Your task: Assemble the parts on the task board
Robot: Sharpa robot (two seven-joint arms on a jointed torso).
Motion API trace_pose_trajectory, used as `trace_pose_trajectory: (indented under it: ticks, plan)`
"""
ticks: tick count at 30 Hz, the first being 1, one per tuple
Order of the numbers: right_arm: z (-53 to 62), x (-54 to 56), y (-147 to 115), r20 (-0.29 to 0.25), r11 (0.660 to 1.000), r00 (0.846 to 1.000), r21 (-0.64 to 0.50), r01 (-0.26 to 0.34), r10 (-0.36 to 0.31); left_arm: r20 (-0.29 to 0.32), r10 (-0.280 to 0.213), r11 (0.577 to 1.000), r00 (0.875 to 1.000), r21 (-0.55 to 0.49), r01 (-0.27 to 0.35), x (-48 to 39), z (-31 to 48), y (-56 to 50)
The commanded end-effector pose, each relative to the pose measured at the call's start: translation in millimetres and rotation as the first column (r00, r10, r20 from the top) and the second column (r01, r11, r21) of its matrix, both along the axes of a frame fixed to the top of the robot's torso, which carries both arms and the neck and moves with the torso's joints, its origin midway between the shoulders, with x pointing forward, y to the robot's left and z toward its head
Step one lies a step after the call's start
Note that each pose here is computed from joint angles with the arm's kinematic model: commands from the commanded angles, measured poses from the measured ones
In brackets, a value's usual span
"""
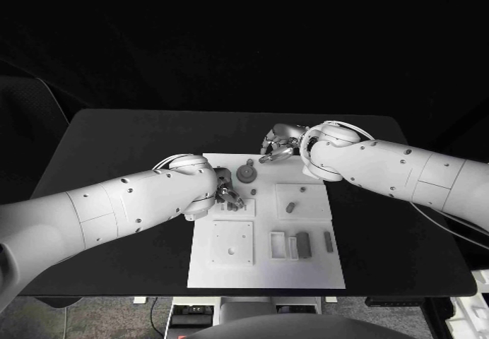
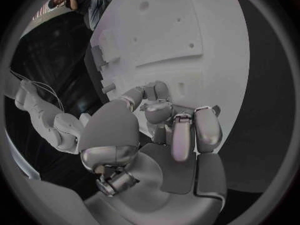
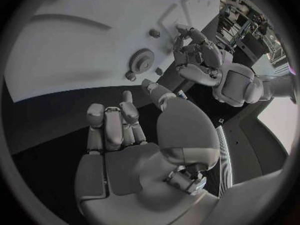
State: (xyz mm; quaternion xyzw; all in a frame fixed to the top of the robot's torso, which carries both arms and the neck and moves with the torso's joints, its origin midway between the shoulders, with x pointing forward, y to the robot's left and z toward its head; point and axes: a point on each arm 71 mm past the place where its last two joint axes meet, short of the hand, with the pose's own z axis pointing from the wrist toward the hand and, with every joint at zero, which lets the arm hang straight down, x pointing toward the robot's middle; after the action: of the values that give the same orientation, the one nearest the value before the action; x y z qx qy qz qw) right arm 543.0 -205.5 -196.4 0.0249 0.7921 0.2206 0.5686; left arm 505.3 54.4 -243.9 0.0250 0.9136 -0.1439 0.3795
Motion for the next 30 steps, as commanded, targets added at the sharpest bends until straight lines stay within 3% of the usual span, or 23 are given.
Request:
trace_pose_trajectory:
  ticks: [1,30]
  plan:
    - [-1.0,-0.4,0.5,-0.007,1.0,1.0,-0.011,-0.01,0.01,-0.03,-0.017,0.999,0.999,0.038,0.018,-6.2,-8.9,-0.1]
    - [-1.6,-0.5,1.6,-0.008,1.0,1.0,-0.01,-0.012,0.012,0.03,-0.003,1.0,1.0,0.02,0.002,-2.8,-2.9,-1.3]
